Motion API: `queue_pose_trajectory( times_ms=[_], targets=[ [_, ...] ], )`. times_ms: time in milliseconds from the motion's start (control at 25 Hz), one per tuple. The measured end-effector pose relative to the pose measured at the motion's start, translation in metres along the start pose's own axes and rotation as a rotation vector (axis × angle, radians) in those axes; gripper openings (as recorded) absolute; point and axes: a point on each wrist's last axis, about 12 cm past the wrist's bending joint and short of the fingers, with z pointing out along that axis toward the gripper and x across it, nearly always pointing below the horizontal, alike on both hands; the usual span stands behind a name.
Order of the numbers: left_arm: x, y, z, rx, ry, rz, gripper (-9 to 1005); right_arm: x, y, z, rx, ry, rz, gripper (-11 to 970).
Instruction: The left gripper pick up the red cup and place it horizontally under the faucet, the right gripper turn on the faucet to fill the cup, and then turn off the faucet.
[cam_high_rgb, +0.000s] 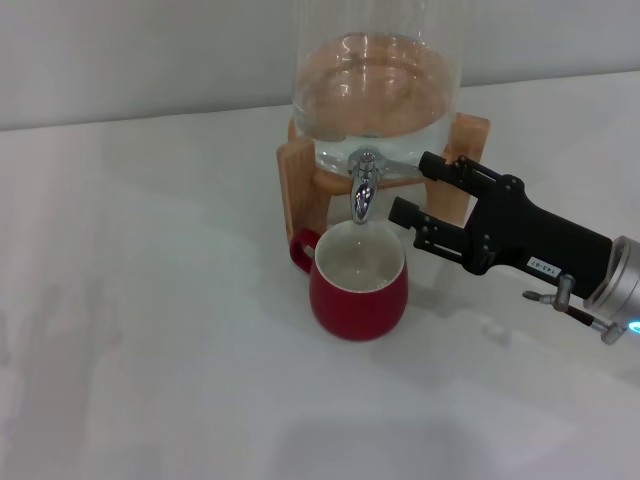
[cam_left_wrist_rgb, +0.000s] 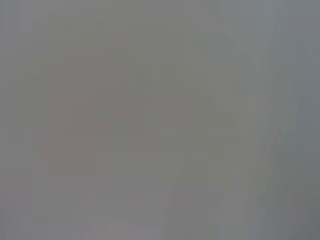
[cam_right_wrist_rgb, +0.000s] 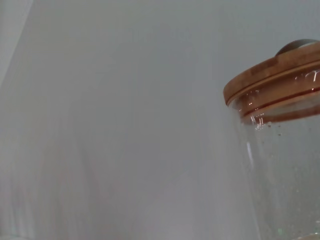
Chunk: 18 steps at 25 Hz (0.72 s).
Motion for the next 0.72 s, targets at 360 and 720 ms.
queue_pose_trajectory(
  times_ms=[360,720],
  targets=[
    [0.0006,-0.0011,0.002,0.004,0.006,-0.002,459,-0.0004,-0.0002,0.0027,-0.01,0.004,0.001,751],
    [0.001,-0.002,0.0057,0.011,0.012,0.0,458,0.0001,0.0004,0.0037,-0.02,0.012,0.014,751]
  ],
)
